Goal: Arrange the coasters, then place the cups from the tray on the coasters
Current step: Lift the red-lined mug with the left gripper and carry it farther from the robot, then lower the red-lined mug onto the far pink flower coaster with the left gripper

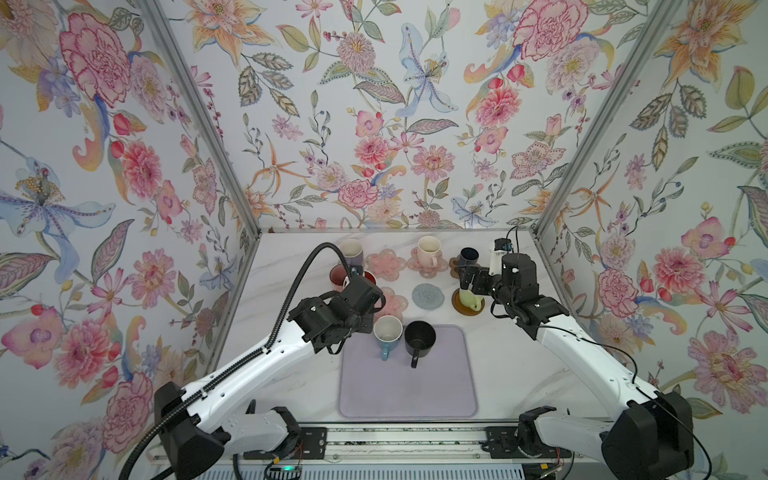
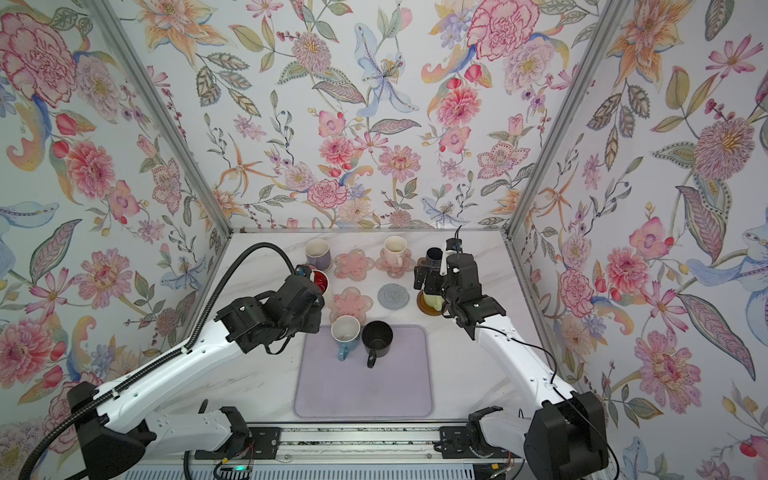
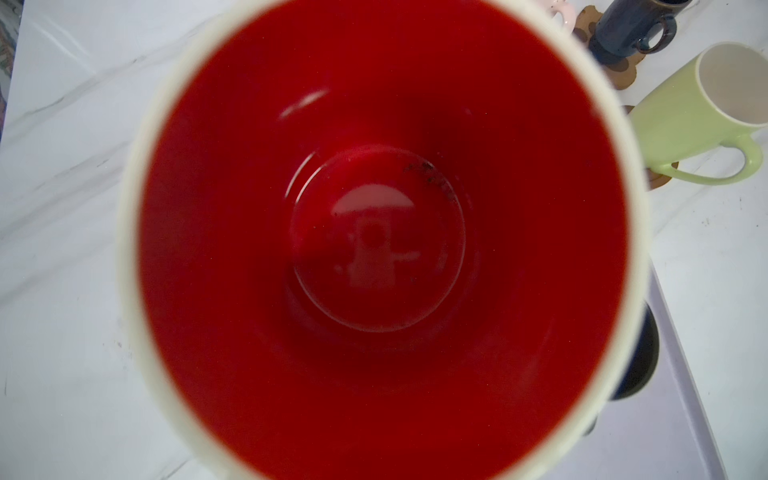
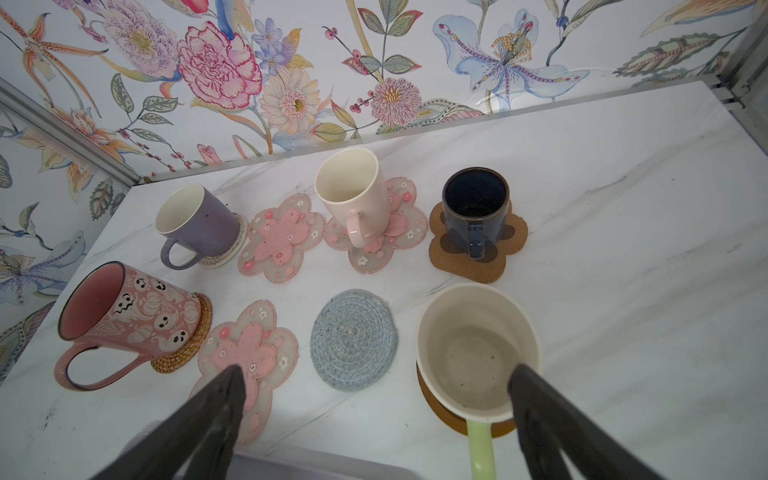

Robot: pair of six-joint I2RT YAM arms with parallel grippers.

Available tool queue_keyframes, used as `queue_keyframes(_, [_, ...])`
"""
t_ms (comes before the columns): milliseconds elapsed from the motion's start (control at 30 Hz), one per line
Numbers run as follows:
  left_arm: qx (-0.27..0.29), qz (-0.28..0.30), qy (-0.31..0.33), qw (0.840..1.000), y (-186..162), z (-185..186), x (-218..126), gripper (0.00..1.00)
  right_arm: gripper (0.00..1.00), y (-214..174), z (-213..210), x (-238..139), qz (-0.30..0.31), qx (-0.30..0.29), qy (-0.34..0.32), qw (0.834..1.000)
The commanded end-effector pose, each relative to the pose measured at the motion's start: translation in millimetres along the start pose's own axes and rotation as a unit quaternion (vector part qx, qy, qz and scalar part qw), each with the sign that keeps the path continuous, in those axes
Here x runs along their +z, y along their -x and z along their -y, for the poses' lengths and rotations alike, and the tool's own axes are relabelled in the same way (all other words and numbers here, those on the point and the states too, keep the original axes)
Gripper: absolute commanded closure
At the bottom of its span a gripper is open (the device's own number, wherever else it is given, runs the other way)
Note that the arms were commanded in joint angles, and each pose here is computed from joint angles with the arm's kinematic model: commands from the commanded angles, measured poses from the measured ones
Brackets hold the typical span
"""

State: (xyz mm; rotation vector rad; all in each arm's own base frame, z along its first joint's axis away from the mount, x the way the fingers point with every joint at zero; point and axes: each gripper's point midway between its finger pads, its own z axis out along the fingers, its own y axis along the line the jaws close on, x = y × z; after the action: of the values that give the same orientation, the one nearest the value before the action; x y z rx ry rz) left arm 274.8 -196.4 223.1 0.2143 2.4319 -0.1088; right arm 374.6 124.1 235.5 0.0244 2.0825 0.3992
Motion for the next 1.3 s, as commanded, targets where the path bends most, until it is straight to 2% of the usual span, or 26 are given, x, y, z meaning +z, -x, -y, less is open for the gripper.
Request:
queue_keyframes(0, [0.010,0.068,-0.037,0.997,60,19,3,1.00,0.01,2,2,-8,0.005,0.005,0.001,1.000])
queue_keyframes(333, [0.013,0.049,-0.023,0.998,109,28,87,1.00,0.01,-5,3,-18,0.002,0.005,0.002,1.000])
queue_keyframes(700, [-0.026,0.019,-0.015,0.999,133,29,172,1.00,0.01,-16,8,-25,-0.009,0.006,0.000,1.000])
queue_keyframes(1267, [-0.055,-0.018,0.005,0.998,132,23,237,1.00,0.01,-14,13,-25,-0.009,0.012,-0.002,1.000])
